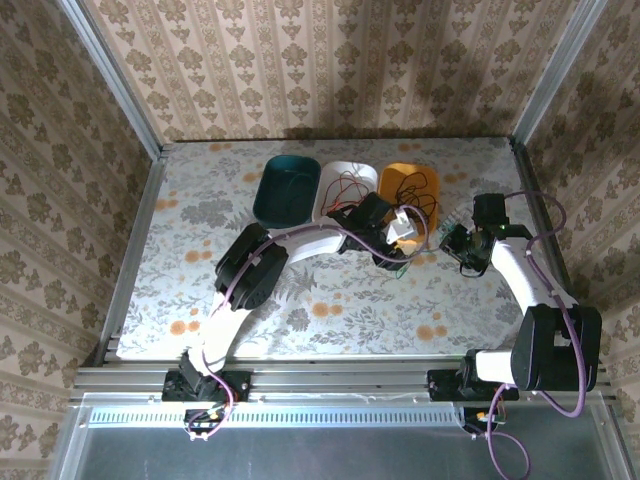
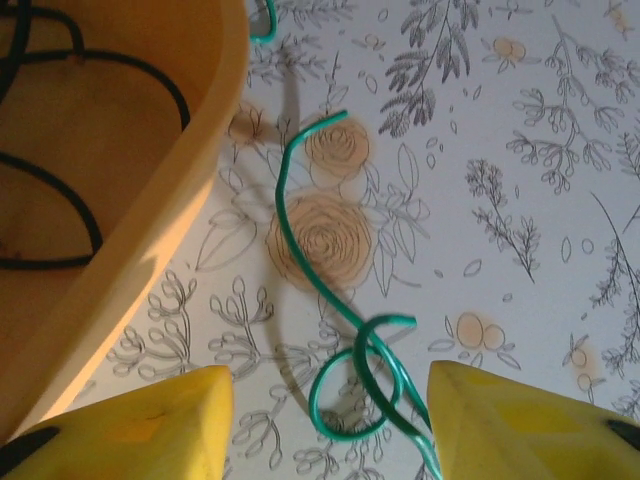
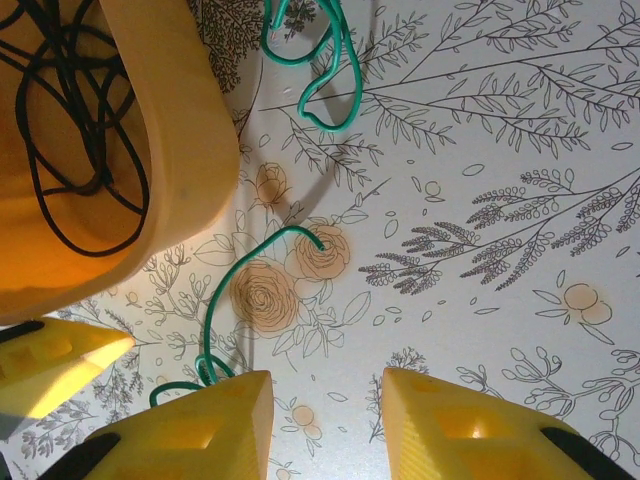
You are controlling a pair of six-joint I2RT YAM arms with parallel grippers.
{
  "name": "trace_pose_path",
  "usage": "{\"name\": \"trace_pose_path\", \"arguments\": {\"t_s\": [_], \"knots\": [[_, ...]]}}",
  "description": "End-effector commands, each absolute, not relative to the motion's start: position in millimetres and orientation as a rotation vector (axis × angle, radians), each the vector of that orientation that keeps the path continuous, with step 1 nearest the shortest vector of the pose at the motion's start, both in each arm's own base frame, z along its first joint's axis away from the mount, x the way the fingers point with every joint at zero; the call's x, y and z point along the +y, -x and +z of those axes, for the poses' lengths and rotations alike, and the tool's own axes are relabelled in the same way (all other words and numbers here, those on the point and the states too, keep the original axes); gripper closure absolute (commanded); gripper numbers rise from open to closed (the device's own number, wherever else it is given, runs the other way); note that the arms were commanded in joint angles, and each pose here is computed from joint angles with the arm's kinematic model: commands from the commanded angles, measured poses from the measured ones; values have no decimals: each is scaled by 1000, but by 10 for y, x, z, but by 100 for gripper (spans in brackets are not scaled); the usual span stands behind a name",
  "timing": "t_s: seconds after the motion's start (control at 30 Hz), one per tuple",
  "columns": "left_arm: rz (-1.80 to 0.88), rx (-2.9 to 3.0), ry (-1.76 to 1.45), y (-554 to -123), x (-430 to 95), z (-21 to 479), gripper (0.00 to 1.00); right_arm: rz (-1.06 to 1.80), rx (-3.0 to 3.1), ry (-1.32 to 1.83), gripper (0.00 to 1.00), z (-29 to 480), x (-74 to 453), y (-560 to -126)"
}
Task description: Untangle the cables
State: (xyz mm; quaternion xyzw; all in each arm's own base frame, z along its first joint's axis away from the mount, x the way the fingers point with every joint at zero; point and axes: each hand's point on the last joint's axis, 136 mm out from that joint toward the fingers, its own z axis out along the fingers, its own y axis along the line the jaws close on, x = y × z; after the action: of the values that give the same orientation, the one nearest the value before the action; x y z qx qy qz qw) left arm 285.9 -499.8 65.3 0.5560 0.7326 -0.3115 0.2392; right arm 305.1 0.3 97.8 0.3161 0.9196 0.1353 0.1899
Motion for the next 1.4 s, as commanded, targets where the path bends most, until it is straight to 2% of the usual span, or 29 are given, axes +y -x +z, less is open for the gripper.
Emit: {"name": "trace_pose_path", "arguments": {"t_s": [0.0,0.13,0.2,0.3,0.33,0.53,0.63,0.77,0.97,1.37], "knots": [[-892,2033,-1526,-2842,-5053,569,47,407,2568,-863,65,1043,29,-3041],[-889,2054,-1536,-2835,-5052,504,57,410,2563,-860,65,1077,30,-3057],[-893,2053,-1541,-2826,-5049,500,69,413,2560,-856,65,1095,32,-3067],[-901,2050,-1541,-2821,-5045,521,95,415,2553,-855,65,1117,31,-3075],[-903,2046,-1541,-2817,-5051,544,100,414,2555,-856,65,1108,32,-3069],[-1002,1954,-1420,-2906,-5013,1083,100,483,2542,-845,65,1102,129,-3045],[-1144,1831,-1312,-2925,-4934,1576,100,642,2503,-729,65,1213,366,-3123],[-1131,1763,-1280,-2909,-4797,1905,100,825,2422,-583,64,1466,677,-3231],[-1013,1780,-1231,-3009,-4656,1976,100,903,2394,-441,58,1709,949,-3331],[-945,1789,-1218,-3091,-4574,1955,100,1064,2354,-383,61,1865,1179,-3421]]}}
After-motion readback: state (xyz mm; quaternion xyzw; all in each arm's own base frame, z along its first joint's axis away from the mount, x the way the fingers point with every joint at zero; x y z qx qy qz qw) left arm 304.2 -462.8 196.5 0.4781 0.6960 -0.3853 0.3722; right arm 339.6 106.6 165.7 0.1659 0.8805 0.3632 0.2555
